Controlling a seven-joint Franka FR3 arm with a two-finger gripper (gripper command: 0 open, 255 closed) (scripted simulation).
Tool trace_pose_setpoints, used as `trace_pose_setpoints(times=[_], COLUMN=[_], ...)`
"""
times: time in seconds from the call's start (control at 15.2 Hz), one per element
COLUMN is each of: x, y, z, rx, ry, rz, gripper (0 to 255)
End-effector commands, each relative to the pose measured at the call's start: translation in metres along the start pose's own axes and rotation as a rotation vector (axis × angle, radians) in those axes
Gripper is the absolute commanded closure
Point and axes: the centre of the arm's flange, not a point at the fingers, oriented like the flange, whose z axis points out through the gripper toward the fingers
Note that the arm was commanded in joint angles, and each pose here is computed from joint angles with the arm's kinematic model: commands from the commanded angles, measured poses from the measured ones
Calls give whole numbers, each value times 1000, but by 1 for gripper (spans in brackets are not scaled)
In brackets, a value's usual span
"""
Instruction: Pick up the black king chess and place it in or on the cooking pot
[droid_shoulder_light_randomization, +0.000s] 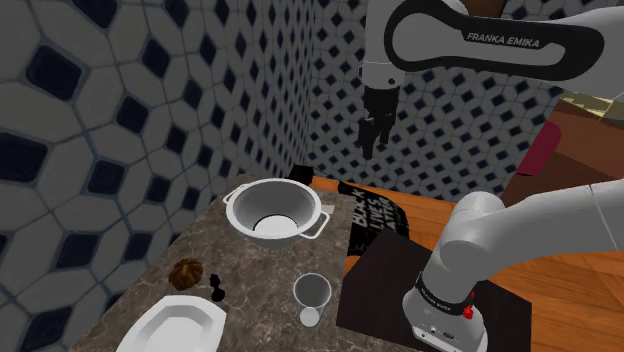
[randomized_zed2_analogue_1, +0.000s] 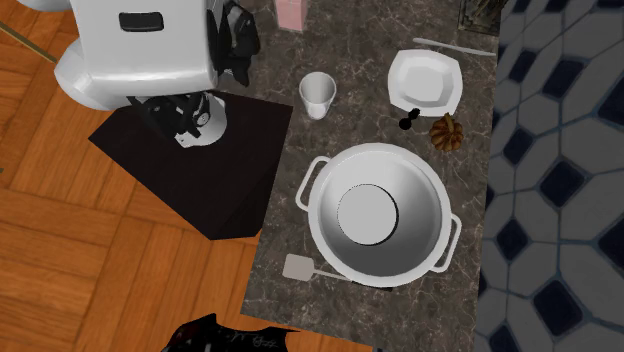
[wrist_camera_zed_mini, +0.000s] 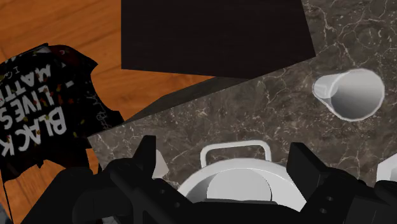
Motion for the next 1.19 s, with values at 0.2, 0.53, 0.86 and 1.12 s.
trace_pose_setpoints(times=[0.2, 0.53, 0.86, 1.12], x=[23, 62, 99, 128], y=[-27, -73, -120, -157], z=[18, 49, 80, 105], rx=[2, 6, 9, 12], ry=[-11, -30, -48, -63], rz=[-4, -12, -19, -25], gripper=[0, 0, 0, 0])
